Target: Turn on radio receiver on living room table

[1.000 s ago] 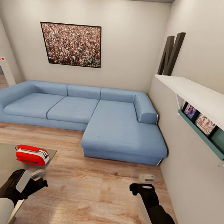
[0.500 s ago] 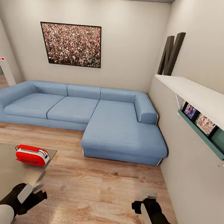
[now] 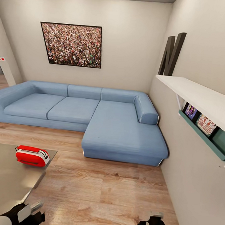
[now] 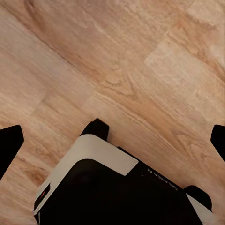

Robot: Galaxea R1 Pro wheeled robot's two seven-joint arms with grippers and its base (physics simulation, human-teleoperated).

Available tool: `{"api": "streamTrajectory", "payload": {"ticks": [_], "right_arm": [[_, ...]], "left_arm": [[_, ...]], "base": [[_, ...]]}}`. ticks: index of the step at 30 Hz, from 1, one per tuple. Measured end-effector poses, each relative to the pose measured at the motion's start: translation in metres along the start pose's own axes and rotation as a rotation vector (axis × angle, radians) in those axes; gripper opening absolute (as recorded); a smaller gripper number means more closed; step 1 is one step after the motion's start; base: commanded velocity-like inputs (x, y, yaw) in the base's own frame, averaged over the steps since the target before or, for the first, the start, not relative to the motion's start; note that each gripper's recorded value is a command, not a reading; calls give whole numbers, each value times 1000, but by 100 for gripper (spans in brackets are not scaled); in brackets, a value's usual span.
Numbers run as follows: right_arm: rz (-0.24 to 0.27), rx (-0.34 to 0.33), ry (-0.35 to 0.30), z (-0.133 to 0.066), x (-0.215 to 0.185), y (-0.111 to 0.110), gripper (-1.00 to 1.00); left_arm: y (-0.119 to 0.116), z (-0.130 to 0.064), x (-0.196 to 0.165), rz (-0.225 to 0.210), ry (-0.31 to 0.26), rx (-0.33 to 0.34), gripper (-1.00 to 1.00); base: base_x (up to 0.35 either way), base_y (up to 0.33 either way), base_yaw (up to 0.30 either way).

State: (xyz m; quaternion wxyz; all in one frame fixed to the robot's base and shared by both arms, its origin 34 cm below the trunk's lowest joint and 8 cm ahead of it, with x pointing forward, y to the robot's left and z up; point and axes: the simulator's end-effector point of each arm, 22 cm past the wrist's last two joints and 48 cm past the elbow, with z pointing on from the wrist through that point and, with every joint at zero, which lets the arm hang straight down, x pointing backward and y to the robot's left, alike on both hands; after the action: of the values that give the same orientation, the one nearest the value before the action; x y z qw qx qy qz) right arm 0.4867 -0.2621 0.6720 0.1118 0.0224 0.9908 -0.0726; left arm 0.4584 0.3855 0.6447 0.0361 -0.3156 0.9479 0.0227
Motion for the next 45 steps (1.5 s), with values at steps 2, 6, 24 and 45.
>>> {"api": "streamTrajectory", "payload": {"ticks": [2,6,24,45], "right_arm": [[-1,10,14,6,10,-8,100],[-6,37,57,19,37,-24,100],[-25,207,223,47,210,-125,100],[-32,47,313,16,378,-146,100]], "left_arm": [[6,3,7,1,14,-3,100],[19,11,22,-6,2,-22,100],[117,35,105,-5,-7,-156,100],[247,26,285,96,78,-266,100]], "base": [[0,0,0],[0,0,0],[0,0,0],[0,0,0]]}}
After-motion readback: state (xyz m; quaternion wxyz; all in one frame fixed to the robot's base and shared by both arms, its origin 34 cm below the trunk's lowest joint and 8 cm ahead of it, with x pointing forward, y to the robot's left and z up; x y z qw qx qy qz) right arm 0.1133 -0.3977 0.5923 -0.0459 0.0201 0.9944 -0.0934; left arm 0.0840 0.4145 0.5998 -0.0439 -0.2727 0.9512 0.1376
